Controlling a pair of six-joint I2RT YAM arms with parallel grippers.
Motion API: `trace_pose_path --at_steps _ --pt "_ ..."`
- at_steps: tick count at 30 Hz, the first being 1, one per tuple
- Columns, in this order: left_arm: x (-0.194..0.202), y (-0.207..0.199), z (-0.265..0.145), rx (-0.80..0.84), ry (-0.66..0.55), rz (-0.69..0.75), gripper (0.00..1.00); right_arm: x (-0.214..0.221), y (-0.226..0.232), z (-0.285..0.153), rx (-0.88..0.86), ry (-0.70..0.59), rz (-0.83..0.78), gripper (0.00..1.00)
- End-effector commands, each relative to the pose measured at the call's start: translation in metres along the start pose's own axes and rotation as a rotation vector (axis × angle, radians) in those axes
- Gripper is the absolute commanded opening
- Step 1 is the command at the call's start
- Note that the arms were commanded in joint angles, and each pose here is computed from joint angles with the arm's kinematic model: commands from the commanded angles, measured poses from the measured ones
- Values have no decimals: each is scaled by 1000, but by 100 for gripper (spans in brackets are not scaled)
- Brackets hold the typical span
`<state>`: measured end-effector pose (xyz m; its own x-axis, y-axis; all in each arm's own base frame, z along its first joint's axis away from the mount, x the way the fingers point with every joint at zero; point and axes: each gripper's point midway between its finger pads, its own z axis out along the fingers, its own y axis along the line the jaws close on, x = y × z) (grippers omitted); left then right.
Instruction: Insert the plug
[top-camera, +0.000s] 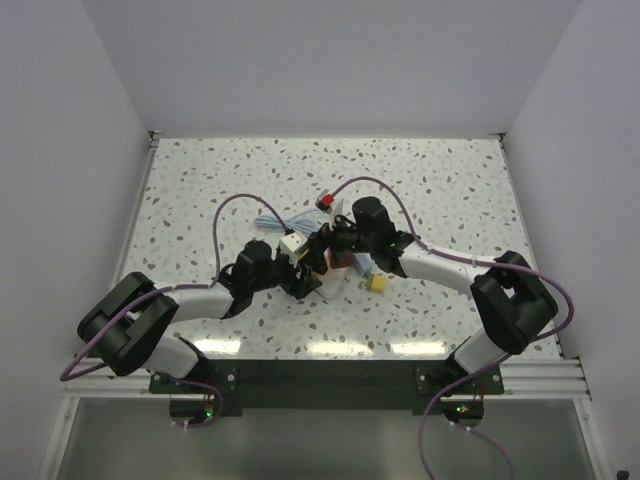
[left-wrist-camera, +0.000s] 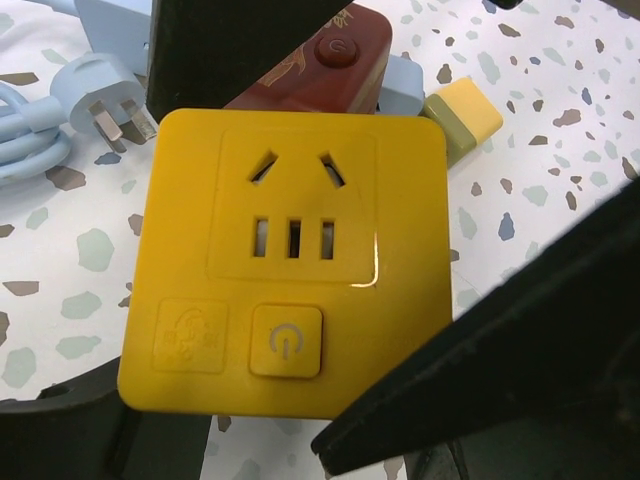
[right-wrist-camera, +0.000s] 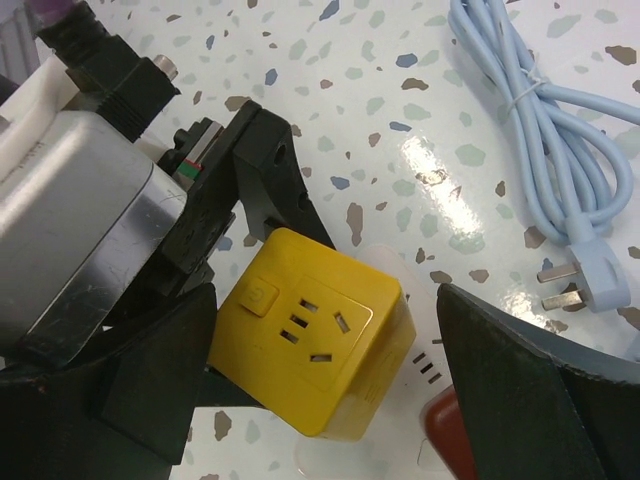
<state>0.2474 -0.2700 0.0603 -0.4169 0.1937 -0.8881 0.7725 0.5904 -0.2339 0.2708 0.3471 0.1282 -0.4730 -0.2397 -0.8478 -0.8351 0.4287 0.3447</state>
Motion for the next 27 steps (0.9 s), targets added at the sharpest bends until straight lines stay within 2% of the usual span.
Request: trace_pose_path --at_steps 1,2,8,18,21,22,27 --pt "-61 -8 6 19 -153 89 65 12 25 9 -53 53 -21 95" --pt "-65 -8 6 19 -166 92 69 14 25 10 -59 55 -14 95" --pt "-73 -10 -3 9 -206 90 81 31 24 15 -68 69 22 94" --pt "-67 -14 -7 26 -220 79 80 45 13 18 -16 119 55 93" --pt "-66 -16 -8 34 -232 81 65 49 10 19 0 131 72 93" --pt "-65 -15 -8 34 -229 78 54 51 9 19 7 135 84 93" --pt "-59 -16 -6 43 -225 71 41 55 3 16 60 158 111 93"
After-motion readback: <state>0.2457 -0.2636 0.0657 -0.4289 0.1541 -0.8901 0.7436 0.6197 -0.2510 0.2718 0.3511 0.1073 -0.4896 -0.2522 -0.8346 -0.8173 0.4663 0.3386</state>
